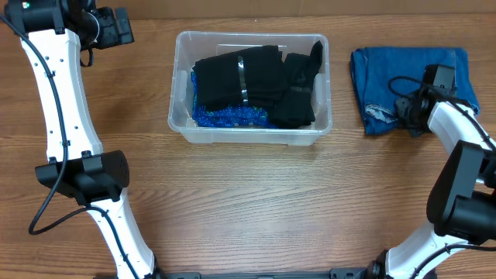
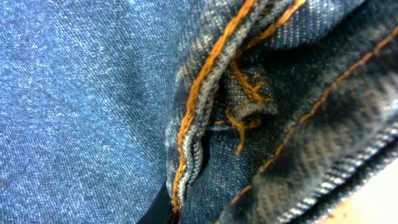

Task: Pack container
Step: 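Move the right gripper to the folded blue jeans and grasp them, then lift the jeans with the right gripper and lay them in the bin, then press and tuck the jeans flat into the bin with the right gripper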

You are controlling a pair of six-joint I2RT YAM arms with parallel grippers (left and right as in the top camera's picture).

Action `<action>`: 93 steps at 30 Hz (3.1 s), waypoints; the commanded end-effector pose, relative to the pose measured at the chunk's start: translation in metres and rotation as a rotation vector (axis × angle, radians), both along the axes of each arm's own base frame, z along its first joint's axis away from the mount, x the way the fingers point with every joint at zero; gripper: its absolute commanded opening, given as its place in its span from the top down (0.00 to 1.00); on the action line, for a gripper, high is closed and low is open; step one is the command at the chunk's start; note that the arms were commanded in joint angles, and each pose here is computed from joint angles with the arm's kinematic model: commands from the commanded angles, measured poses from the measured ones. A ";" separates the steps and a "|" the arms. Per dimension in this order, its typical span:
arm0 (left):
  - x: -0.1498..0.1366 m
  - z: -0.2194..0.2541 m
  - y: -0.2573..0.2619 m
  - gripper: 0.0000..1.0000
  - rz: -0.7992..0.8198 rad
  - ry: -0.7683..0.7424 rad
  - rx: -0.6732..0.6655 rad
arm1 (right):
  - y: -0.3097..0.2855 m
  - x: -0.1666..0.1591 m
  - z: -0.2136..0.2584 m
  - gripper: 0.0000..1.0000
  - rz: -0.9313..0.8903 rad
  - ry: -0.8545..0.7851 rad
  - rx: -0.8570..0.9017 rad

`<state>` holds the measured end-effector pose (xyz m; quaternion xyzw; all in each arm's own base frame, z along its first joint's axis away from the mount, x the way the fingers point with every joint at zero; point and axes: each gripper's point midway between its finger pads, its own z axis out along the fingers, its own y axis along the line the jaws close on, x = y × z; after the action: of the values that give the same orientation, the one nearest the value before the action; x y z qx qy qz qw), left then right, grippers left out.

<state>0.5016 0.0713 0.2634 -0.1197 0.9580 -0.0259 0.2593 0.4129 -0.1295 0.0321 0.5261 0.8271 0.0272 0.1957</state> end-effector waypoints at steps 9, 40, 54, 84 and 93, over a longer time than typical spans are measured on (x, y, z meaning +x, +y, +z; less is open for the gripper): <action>0.001 0.003 -0.002 0.00 0.004 -0.010 -0.007 | 0.032 0.003 0.244 0.96 0.186 -0.341 -0.068; 0.001 0.003 -0.002 0.00 0.004 -0.010 -0.007 | 0.335 0.006 0.355 0.96 0.171 -0.912 -0.302; 0.001 0.003 -0.002 0.00 0.004 -0.010 -0.007 | 0.396 0.049 0.296 0.96 0.171 -0.948 -0.249; 0.001 0.003 -0.002 0.00 0.004 -0.010 -0.007 | 0.446 -0.028 0.341 0.13 0.687 -0.897 -0.261; 0.001 0.003 -0.002 0.00 0.004 -0.010 -0.007 | 0.410 0.003 0.259 0.88 0.859 -0.591 -0.350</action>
<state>0.5015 0.0714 0.2634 -0.1199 0.9580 -0.0258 0.2593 0.3968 0.2861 0.3136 0.0900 0.8490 0.1107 0.5088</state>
